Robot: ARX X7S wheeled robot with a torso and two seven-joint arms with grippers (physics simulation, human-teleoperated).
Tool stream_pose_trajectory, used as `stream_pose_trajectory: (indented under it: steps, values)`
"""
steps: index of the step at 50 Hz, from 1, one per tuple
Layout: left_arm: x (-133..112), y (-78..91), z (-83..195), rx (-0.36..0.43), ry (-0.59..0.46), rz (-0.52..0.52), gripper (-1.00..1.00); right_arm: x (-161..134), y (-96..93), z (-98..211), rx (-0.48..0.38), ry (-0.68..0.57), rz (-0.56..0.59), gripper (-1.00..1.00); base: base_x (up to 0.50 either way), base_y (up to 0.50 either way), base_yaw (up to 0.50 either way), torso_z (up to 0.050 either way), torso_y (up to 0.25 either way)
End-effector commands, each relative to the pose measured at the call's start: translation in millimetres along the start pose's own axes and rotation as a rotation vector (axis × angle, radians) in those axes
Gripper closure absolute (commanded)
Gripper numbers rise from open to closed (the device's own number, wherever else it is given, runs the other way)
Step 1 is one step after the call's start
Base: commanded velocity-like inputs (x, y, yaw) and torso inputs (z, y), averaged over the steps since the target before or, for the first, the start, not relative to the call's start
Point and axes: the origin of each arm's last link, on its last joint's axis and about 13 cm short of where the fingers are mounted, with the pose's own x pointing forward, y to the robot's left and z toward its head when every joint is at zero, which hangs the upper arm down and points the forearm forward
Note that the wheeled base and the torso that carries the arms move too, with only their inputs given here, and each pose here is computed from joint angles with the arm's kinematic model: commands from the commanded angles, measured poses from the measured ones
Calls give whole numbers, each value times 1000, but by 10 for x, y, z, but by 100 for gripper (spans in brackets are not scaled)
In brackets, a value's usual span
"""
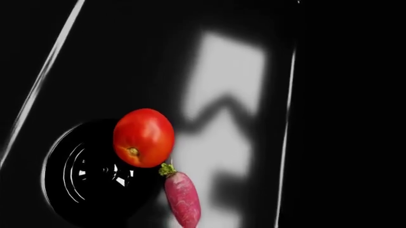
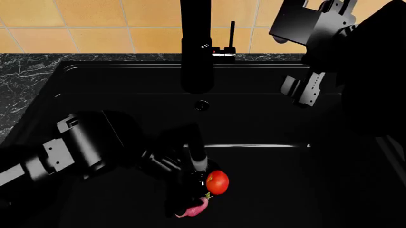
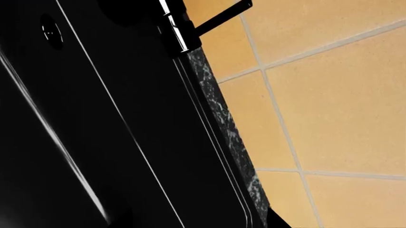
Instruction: Pick up the fruits and vegetables and place them in the sink. Turn on the sink faucet to wash them. Then turn the sink off and put them in the tray.
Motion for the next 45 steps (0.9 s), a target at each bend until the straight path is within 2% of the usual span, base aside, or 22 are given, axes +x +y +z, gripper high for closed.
stream_pose_trajectory:
  steps: [1, 20, 34, 45]
  values:
    - [164, 56, -7, -11, 75, -18, -100, 11, 3, -8, 5, -1, -2, -100, 0, 0, 0, 0, 0]
    - [428, 170, 7, 5, 112, -58, -100, 54, 35, -26, 13, 2, 8, -100, 0, 0, 0, 0, 0]
    - [647, 235, -2, -9, 209, -72, -100, 48, 48, -51, 22, 3, 8, -100, 0, 0, 0, 0, 0]
    - [805, 278, -43, -7, 222, -88, -100, 74, 63, -56, 26, -2, 14, -100, 0, 0, 0, 0, 0]
